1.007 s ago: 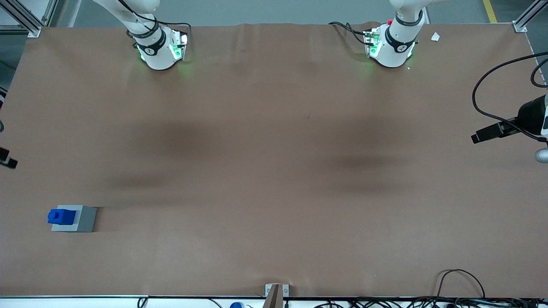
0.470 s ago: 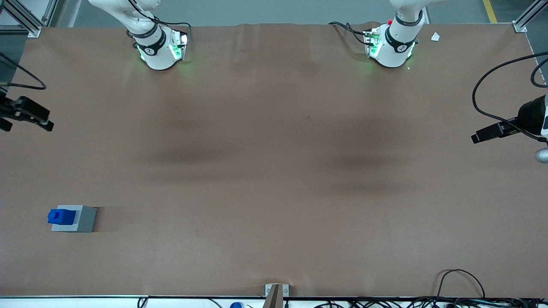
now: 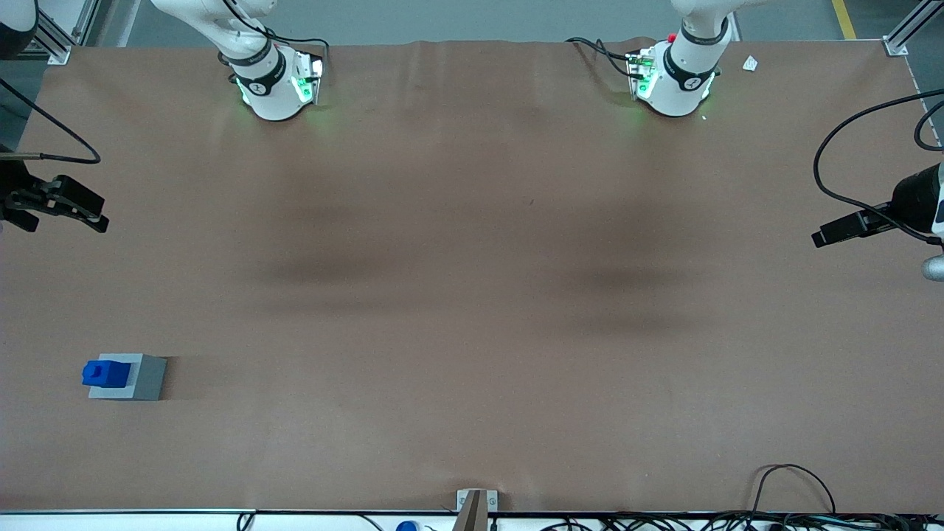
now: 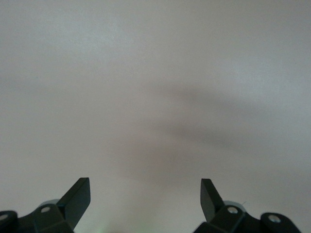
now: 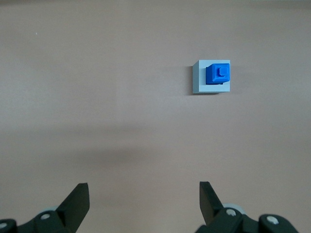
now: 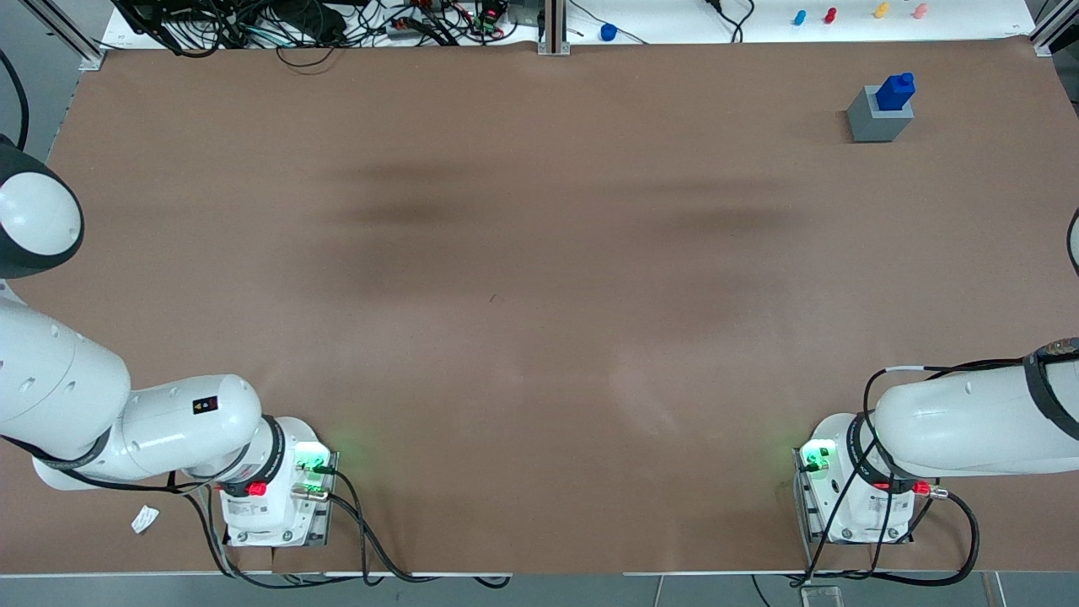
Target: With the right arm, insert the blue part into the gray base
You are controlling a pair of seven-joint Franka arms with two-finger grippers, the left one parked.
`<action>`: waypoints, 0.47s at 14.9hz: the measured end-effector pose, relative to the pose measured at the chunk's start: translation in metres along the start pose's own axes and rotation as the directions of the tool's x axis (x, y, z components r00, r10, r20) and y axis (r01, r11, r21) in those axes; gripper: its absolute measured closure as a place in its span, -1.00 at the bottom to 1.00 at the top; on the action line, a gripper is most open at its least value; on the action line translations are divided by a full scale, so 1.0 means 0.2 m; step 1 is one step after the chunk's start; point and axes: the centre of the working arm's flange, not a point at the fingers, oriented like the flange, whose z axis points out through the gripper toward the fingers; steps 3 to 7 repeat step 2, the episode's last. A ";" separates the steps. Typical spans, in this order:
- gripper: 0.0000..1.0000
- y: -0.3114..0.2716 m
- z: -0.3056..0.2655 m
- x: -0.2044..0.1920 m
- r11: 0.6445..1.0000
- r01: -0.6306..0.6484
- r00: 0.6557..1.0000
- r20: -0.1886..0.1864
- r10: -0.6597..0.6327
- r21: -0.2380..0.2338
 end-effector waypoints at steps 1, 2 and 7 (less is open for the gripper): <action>-1.00 0.01 -0.01 0.00 1.000 -0.002 1.000 -0.004 0.002 -0.001; -1.00 0.01 -0.02 -0.01 1.000 -0.004 1.000 -0.008 0.004 -0.002; -1.00 0.01 -0.02 -0.01 1.000 -0.004 1.000 -0.008 0.004 -0.002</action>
